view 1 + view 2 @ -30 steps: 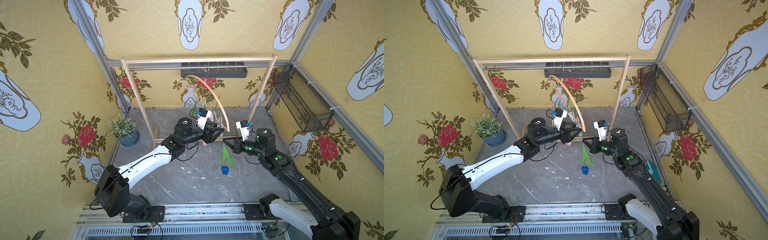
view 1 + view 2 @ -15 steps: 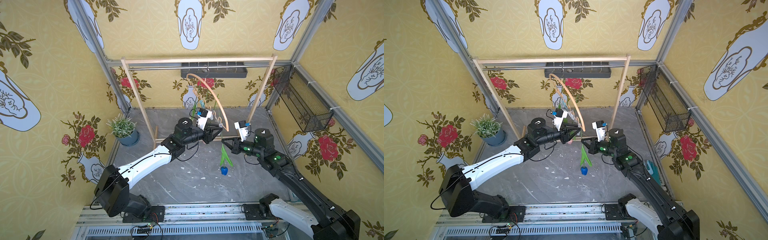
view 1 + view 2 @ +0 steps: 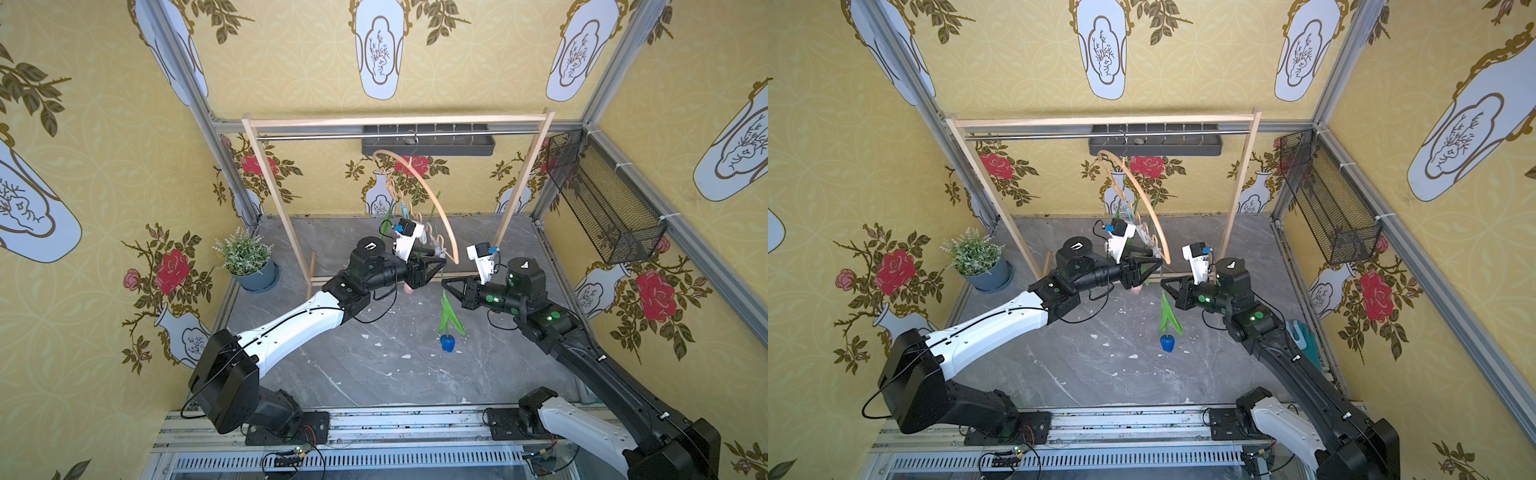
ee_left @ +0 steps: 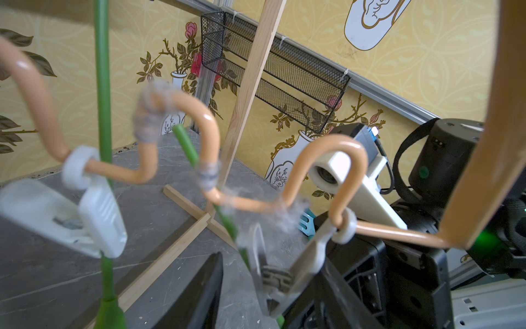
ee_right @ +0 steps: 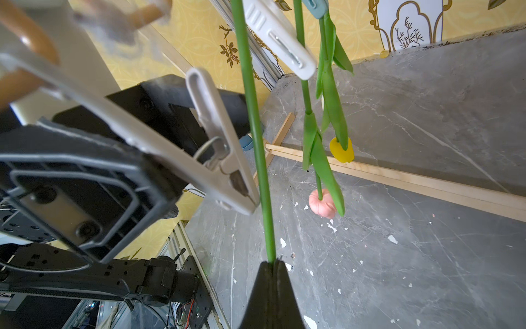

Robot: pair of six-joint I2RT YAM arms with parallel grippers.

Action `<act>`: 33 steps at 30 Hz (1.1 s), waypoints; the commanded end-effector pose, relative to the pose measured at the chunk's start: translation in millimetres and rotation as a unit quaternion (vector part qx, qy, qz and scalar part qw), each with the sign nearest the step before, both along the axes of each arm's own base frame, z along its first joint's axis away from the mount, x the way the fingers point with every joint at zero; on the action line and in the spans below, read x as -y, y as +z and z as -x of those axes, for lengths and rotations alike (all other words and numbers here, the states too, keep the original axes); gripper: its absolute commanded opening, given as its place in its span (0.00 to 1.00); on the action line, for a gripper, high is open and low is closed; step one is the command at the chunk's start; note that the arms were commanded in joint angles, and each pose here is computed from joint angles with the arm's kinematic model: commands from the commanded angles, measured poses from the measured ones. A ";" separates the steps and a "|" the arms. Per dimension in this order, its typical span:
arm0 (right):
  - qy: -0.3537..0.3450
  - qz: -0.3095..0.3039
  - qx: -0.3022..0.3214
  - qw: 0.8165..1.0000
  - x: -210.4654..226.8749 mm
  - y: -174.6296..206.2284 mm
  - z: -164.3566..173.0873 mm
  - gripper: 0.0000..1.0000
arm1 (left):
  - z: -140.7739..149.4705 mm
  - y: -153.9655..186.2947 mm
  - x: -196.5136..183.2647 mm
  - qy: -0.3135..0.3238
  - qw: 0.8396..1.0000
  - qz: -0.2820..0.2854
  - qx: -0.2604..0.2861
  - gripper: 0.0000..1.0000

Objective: Dry the flowers on a clothes hanger
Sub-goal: Open the clamp at the hanger.

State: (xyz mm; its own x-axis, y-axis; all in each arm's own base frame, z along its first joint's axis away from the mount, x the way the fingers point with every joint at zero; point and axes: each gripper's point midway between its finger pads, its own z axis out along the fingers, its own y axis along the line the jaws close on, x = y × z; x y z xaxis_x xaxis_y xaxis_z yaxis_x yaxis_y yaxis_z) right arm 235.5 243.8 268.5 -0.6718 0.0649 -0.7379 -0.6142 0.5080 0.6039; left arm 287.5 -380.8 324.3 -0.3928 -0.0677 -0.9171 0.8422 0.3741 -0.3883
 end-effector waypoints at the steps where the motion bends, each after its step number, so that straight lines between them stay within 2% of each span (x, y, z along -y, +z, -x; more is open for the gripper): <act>1: -0.005 -0.012 0.027 1.000 -2.2 13.5 -5.3 0.00 | 0.5 7.4 2.5 -0.008 1.000 0.007 0.014 0.48; 4: -0.003 -0.013 0.028 1.000 -3.5 14.6 -4.8 0.00 | 1.1 11.8 4.5 -0.014 1.000 0.011 0.017 0.45; 19: 0.000 -0.011 0.032 0.999 -5.6 16.1 -2.4 0.00 | -0.3 9.0 9.8 -0.023 1.000 0.009 0.015 0.41; 23: -0.005 -0.009 0.032 0.999 -4.9 14.8 -3.2 0.00 | 0.1 9.5 10.4 -0.026 1.000 0.010 0.014 0.34; 27: -0.031 0.002 0.026 0.999 0.6 9.8 -9.7 0.00 | 1.4 9.4 10.3 -0.028 0.999 0.012 0.010 0.26; 33: -0.097 0.005 0.011 0.995 15.6 -4.7 -21.1 0.00 | 1.7 7.9 9.4 -0.026 1.000 0.016 0.005 0.20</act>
